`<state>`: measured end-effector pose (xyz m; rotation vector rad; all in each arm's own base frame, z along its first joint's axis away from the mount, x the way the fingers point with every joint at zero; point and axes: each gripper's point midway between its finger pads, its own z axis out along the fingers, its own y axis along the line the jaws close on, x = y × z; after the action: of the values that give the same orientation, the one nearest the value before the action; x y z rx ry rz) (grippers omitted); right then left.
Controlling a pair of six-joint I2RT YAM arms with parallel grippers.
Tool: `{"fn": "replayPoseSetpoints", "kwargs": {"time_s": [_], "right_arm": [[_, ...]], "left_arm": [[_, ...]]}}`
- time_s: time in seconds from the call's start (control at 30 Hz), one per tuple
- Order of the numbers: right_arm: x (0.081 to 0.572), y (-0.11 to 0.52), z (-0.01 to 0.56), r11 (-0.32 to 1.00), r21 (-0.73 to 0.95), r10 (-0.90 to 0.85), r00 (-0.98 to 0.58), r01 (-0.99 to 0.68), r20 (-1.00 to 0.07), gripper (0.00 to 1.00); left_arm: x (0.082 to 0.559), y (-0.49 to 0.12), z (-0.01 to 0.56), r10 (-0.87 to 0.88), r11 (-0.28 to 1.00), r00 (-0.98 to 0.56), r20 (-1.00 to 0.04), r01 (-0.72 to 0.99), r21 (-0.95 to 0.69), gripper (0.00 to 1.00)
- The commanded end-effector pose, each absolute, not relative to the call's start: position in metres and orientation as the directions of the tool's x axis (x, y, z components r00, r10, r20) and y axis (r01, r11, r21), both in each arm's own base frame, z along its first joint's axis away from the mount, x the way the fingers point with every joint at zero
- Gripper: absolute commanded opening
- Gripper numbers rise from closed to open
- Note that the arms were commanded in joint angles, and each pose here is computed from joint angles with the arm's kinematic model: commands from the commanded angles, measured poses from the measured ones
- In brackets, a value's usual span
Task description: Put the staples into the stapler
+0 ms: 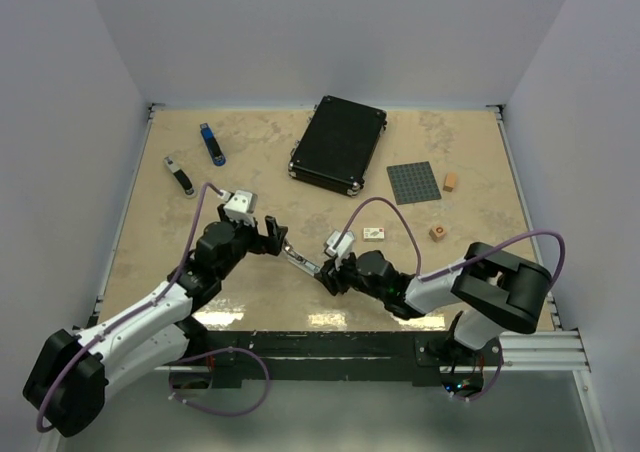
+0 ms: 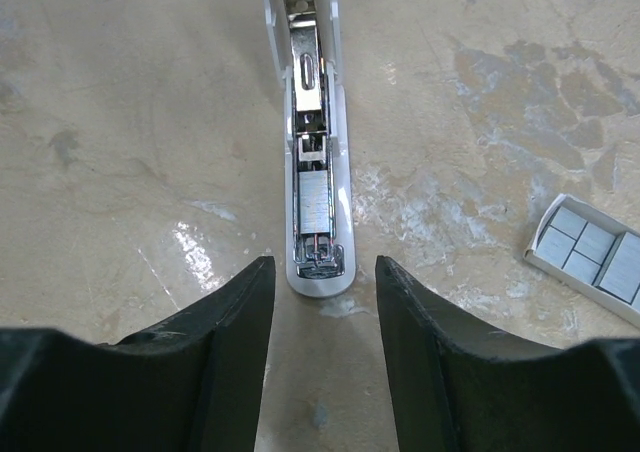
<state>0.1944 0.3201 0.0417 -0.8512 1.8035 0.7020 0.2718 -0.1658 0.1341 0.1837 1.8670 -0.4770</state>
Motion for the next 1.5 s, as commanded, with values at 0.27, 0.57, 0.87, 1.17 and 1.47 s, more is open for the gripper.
{"fn": "replayPoseSetpoints", "kwargs": {"time_s": [0.27,0.57,0.87,1.17,1.47], "right_arm": [[0.206,0.335,0.05,0.59,0.07,-0.201,-0.231,-0.804,-0.952,0.42],[0.207,0.342,0.05,0.57,0.049,-0.217,-0.208,-0.82,-0.954,0.4],[0.206,0.345,0.049,0.559,0.047,-0.227,-0.207,-0.828,-0.952,0.25],[0.207,0.345,0.051,0.559,0.04,-0.23,-0.202,-0.828,-0.952,0.05],[0.208,0.344,0.054,0.563,0.036,-0.226,-0.196,-0.826,-0.954,0.03]], "left_arm": [[0.274,-0.183,0.137,-0.089,0.864,-0.299,-0.95,0.451,-0.223,0.96],[0.275,-0.187,0.128,-0.066,0.859,-0.318,-0.946,0.465,-0.216,0.91],[0.275,-0.192,0.114,-0.029,0.849,-0.346,-0.938,0.486,-0.206,0.8],[0.269,-0.206,0.113,0.006,0.82,-0.343,-0.939,0.539,-0.192,0.48],[0.247,-0.235,0.115,0.047,0.774,-0.323,-0.945,0.61,-0.17,0.37]]}}
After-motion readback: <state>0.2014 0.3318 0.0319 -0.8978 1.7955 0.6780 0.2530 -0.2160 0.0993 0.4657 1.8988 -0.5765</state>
